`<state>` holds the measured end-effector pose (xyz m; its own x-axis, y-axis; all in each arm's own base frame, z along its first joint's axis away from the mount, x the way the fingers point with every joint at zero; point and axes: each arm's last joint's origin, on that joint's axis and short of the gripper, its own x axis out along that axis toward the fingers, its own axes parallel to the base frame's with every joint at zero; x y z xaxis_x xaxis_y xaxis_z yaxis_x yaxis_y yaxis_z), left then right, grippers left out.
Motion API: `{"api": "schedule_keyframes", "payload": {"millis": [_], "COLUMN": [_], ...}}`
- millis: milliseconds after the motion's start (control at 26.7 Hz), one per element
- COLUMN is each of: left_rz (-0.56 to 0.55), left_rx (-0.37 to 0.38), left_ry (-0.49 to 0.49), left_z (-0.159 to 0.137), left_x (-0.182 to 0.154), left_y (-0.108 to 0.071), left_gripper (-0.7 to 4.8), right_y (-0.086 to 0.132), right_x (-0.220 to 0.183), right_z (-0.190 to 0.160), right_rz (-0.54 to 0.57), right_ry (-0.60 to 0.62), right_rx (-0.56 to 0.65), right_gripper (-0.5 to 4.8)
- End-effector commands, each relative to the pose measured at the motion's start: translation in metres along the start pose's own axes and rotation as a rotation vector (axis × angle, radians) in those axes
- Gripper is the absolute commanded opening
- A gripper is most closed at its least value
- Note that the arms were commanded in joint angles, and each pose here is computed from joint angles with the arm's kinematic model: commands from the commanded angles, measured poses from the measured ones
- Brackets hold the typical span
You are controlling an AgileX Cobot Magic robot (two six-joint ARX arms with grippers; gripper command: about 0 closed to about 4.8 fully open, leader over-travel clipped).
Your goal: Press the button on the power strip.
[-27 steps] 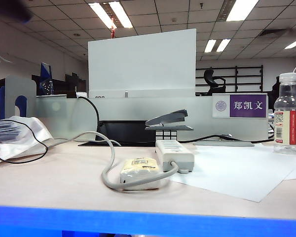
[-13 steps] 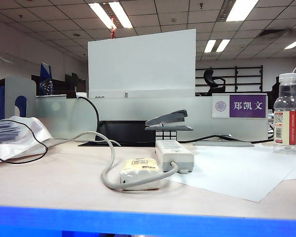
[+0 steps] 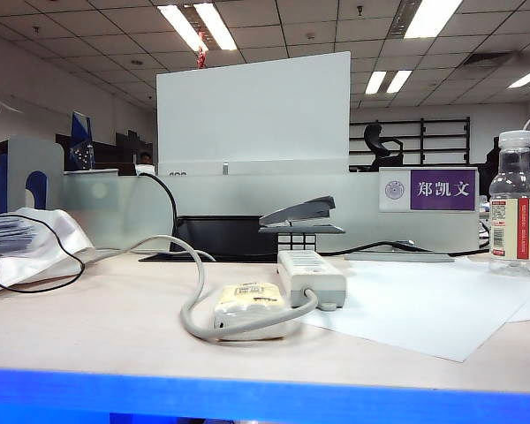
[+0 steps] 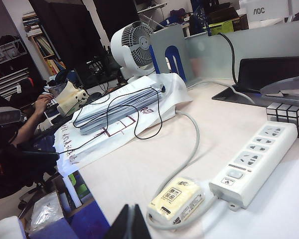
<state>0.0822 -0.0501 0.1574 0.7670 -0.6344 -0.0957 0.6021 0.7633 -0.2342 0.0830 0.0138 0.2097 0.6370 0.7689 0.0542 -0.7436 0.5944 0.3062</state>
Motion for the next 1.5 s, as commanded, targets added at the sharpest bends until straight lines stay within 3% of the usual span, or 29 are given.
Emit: {"api": "schedule_keyframes", "payload": {"millis": [37, 112, 374, 524, 599, 824, 899, 1198, 1273, 1385, 1498], "left_rz": [-0.017, -0.007, 0.031, 0.048, 0.143, 0.53, 0.598, 0.619, 0.595, 0.425, 0.492], "left_rx": [0.068, 0.1, 0.101, 0.187, 0.205, 0.202, 0.206, 0.335, 0.332, 0.334, 0.308], "left_ry": [-0.039, -0.026, 0.016, 0.023, 0.02, -0.017, -0.047, -0.058, -0.06, -0.052, -0.075], "left_z": [0.003, 0.002, -0.003, -0.003, -0.003, -0.002, 0.001, 0.006, 0.006, 0.007, 0.009], "left_x": [0.0, 0.0, 0.0, 0.0, 0.0, -0.004, -0.005, -0.005, -0.005, -0.005, -0.008], "left_y": [-0.001, 0.0, 0.002, 0.002, 0.005, 0.015, 0.017, 0.017, 0.018, 0.02, 0.027], "left_gripper": [-0.05, -0.05, -0.05, -0.04, -0.04, -0.05, -0.05, -0.05, -0.05, -0.05, -0.05], "right_y": [0.0, -0.002, -0.006, -0.016, -0.023, -0.033, -0.032, -0.021, -0.017, -0.015, -0.016], "right_x": [0.0, 0.0, -0.001, -0.003, -0.005, -0.003, -0.002, 0.015, 0.018, 0.02, 0.018], "right_z": [0.001, 0.001, 0.002, -0.011, -0.02, -0.032, -0.03, -0.039, -0.044, -0.043, -0.041], "right_rz": [-0.01, -0.062, -0.203, -0.445, -0.556, -0.595, -0.62, -0.609, -0.594, -0.635, -0.692], "right_ry": [-0.008, -0.027, -0.075, -0.014, 0.017, -0.054, -0.079, -0.092, -0.076, -0.102, -0.137], "right_rx": [-0.052, -0.063, -0.052, -0.046, -0.025, -0.009, -0.028, -0.053, -0.052, -0.063, -0.069], "right_gripper": [0.03, 0.03, 0.03, 0.03, 0.03, 0.03, 0.03, 0.03, 0.03, 0.03, 0.03]}}
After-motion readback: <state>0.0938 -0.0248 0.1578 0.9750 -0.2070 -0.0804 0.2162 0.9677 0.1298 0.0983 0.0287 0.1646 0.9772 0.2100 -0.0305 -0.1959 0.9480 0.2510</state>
